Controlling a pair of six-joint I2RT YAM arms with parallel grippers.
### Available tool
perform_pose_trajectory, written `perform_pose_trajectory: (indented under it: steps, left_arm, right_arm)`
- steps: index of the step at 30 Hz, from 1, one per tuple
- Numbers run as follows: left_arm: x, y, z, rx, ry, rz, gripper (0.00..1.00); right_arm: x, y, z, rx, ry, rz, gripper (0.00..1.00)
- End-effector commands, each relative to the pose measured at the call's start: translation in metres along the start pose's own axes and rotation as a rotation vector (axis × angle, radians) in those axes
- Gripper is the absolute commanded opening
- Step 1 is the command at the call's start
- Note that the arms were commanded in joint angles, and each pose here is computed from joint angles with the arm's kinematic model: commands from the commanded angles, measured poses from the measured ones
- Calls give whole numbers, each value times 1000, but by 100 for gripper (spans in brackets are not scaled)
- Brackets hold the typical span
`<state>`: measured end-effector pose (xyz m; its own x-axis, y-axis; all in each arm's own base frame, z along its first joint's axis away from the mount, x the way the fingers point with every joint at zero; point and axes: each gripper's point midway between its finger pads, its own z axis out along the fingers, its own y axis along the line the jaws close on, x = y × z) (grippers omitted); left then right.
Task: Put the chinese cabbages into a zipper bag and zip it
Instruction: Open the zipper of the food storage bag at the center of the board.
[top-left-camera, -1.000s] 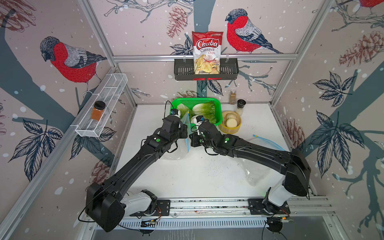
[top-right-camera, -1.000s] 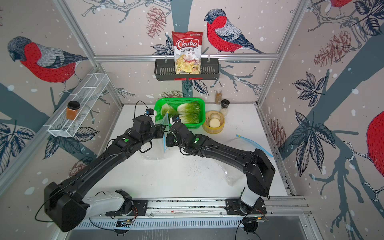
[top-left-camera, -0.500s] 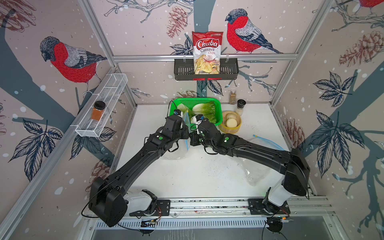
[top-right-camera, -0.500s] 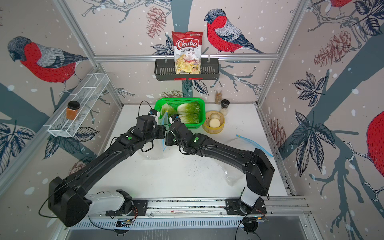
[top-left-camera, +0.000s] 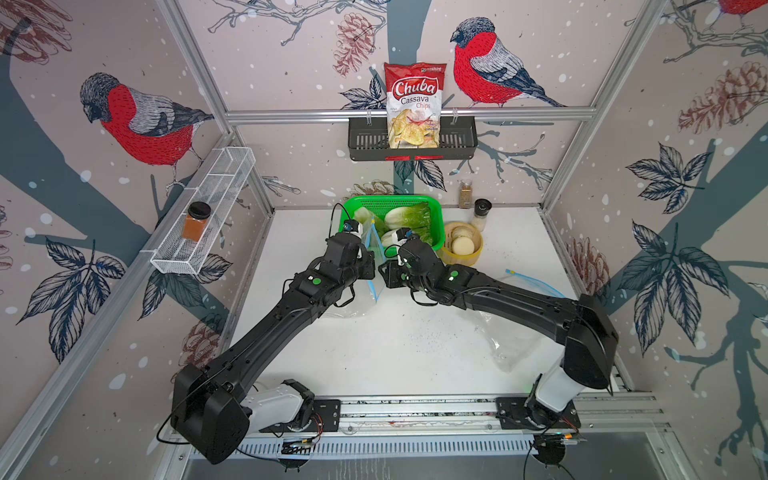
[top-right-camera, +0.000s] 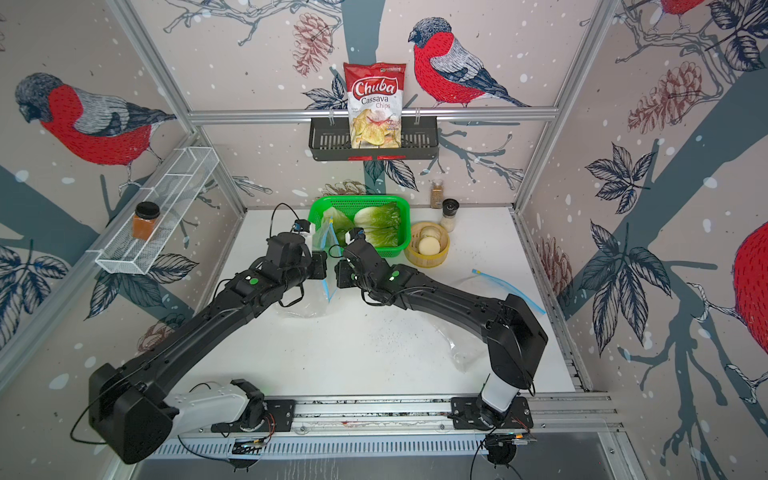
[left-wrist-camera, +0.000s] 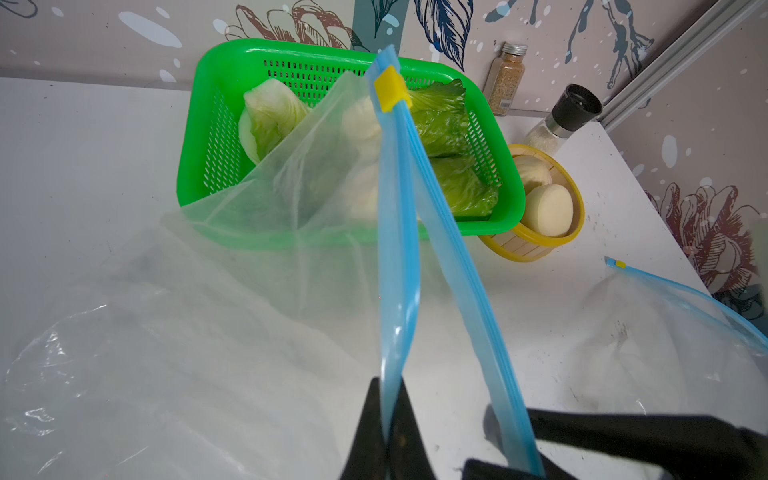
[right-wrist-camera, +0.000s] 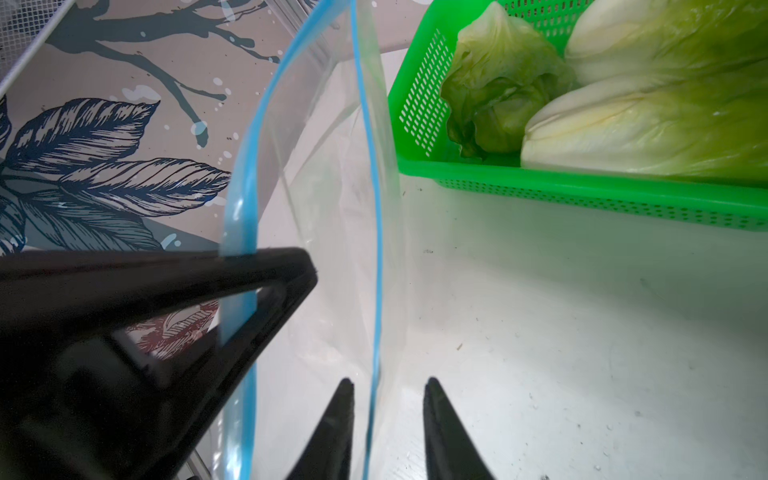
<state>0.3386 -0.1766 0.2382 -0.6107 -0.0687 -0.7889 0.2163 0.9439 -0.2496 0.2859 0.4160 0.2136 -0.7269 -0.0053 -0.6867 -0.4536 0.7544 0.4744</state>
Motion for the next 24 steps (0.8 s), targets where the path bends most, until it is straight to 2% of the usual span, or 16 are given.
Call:
perform_pose_trajectory:
  steps: [1,6,9,14,19,24]
  left_arm:
    - [-5,3,-4,-16,-26,18,0]
    - [-6,28,-16,-143,-66,3,0]
    - [-10,40,-25,-204,-97,-15,0]
    - [0,38,-18,-180,-73,-8,0]
    - [5,43,-15,-200,-75,-19,1]
    - [4,37,-16,-159,-84,-30,1]
  right_arm:
    - [-2,-5,8,-6,8,18,35]
    - [3,-37,13,91,17,28,39]
    - [7,-39,15,97,30,24,39]
    - [4,-21,11,55,23,7,42]
    - [-22,-1,-10,2,-41,-12,49]
    - [-34,6,-24,-18,-80,-27,56]
